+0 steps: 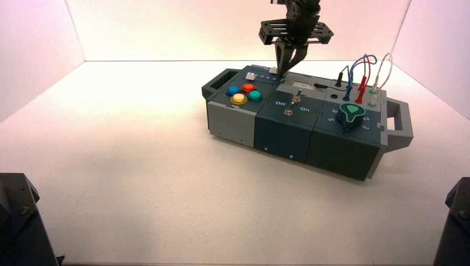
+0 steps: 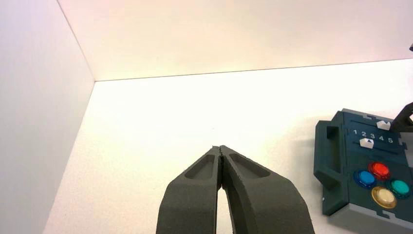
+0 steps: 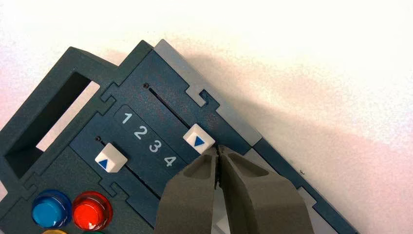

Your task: Move the top slider to position 4.

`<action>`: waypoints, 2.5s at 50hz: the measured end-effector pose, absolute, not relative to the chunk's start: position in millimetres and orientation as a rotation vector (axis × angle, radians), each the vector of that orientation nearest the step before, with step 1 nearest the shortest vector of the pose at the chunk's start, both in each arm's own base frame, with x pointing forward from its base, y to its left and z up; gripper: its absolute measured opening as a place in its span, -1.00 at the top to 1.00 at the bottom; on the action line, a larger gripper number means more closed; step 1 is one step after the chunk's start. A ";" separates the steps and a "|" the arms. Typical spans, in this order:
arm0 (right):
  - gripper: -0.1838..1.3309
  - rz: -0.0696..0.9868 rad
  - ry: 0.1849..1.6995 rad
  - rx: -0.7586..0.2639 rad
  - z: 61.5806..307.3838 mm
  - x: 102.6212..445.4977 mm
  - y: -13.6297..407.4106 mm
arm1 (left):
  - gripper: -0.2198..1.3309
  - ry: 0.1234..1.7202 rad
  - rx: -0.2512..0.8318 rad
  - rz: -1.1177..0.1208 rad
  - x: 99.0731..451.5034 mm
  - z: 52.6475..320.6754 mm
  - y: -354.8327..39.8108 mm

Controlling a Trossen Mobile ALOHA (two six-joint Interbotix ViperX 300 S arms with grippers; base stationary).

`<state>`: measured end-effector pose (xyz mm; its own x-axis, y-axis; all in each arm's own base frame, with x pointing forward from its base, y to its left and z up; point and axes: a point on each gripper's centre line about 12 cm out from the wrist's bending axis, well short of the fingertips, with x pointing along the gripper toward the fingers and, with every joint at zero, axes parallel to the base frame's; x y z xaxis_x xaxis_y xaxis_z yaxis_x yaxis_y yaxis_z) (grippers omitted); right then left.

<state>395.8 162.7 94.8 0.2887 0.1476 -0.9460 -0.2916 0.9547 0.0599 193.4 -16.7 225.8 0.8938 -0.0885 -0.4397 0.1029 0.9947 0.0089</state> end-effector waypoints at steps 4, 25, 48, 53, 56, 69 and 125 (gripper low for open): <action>0.93 0.294 1.245 -0.133 94.8 395.8 162.7 | 0.92 0.454 0.033 -0.101 193.4 225.8 -17.0; 0.93 0.294 1.245 -0.133 94.6 396.1 162.9 | 0.92 0.453 0.033 -0.101 193.5 225.9 -16.9; 0.92 0.295 1.246 -0.135 94.0 396.7 163.1 | 0.92 0.453 0.032 -0.099 193.5 225.9 -16.6; 0.92 0.296 1.246 -0.136 94.0 396.7 163.1 | 0.92 0.451 0.033 -0.101 193.3 226.2 -16.9; 0.92 0.296 1.246 -0.136 94.0 396.7 163.1 | 0.92 0.454 0.033 -0.101 193.4 225.8 -17.0; 0.92 0.295 1.249 -0.135 93.7 396.8 163.1 | 0.92 0.453 0.033 -0.101 193.5 225.9 -16.9; 0.91 0.295 1.264 -0.140 91.2 399.8 164.5 | 0.92 0.451 0.033 -0.101 193.3 226.2 -16.9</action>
